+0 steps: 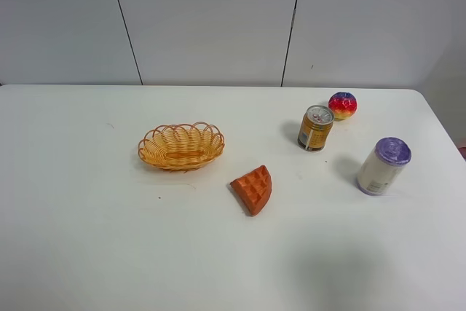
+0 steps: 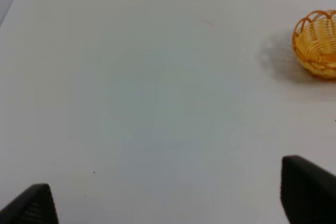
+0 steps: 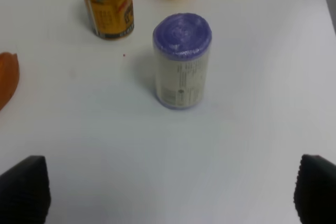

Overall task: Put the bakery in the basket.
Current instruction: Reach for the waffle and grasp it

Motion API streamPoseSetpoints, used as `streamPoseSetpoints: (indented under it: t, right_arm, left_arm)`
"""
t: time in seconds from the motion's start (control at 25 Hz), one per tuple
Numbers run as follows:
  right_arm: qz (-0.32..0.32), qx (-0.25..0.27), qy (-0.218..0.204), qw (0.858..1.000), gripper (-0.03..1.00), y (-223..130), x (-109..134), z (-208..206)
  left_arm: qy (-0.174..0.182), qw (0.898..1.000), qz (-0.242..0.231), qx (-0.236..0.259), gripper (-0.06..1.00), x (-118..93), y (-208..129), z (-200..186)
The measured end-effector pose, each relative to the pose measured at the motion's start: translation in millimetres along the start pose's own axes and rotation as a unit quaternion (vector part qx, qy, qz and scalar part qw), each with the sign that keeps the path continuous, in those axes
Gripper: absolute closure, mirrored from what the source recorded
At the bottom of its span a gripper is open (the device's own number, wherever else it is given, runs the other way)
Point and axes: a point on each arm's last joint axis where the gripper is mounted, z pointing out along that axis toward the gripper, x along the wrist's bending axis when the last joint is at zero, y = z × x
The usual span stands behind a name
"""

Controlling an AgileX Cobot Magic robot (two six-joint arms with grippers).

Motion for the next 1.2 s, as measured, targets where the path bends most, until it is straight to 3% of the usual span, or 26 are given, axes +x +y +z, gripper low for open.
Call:
streamPoseSetpoints:
  t: [0.28, 0.52, 0.76, 0.84, 1.04, 1.2]
  right_arm:
    - [-0.014, 0.086, 0.053, 0.995, 0.05, 70, 11, 51]
    - [-0.031, 0.171, 0.101, 0.980, 0.05, 83, 27, 141]
    - [-0.113, 0.278, 0.168, 0.939, 0.05, 71, 80, 214]
    - [-0.131, 0.291, 0.179, 0.931, 0.05, 71, 103, 232]
    - [-0.138, 0.330, 0.177, 0.917, 0.05, 69, 155, 278]
    - [-0.146, 0.356, 0.158, 0.909, 0.05, 57, 179, 299]
  left_arm:
    - [0.000, 1.000, 0.000, 0.000, 0.10, 0, 0, 0]
    - [0.000, 1.000, 0.000, 0.000, 0.10, 0, 0, 0]
    - [0.000, 1.000, 0.000, 0.000, 0.10, 0, 0, 0]
    - [0.000, 1.000, 0.000, 0.000, 0.10, 0, 0, 0]
    - [0.000, 1.000, 0.000, 0.000, 0.10, 0, 0, 0]
    - [0.000, 1.000, 0.000, 0.000, 0.10, 0, 0, 0]
